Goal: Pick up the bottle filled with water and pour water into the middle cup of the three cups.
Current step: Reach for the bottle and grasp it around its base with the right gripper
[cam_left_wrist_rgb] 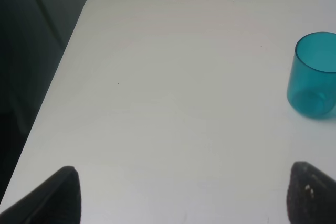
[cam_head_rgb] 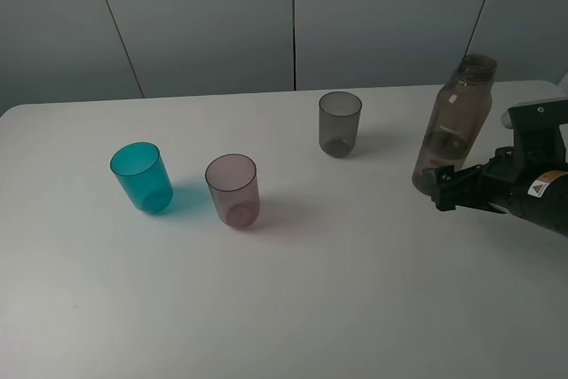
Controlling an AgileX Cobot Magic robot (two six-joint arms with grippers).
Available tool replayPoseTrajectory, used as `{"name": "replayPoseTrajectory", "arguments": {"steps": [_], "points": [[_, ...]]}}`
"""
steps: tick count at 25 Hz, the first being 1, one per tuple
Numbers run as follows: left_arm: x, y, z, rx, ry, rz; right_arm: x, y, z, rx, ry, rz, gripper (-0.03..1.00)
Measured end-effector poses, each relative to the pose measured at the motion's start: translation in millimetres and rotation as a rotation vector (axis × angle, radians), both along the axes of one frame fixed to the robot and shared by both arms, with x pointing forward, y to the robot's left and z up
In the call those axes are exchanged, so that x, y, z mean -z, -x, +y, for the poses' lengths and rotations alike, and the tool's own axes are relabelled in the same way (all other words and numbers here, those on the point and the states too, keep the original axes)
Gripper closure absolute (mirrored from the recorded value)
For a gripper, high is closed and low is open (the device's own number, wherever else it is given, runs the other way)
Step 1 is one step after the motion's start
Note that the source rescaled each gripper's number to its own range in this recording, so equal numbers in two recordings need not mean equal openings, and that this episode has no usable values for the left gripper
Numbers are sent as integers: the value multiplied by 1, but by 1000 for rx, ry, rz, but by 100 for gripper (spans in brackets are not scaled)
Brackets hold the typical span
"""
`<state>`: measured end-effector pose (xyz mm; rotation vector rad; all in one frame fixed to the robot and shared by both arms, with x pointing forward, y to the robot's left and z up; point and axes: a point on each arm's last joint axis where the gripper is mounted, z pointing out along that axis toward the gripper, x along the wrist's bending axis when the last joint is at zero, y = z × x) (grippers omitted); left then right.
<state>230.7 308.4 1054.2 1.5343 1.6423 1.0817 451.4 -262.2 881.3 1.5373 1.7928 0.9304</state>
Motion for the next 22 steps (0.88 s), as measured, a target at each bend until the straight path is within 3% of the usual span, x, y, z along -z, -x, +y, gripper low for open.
{"name": "replayPoseTrajectory", "arguments": {"steps": [8,22], "points": [[0,0,0,0,0,0,-10,-8,-2,50,-35,-137,-3],[0,0,0,0,0,0,-4,-31,2,58,-61,-175,-3]]}}
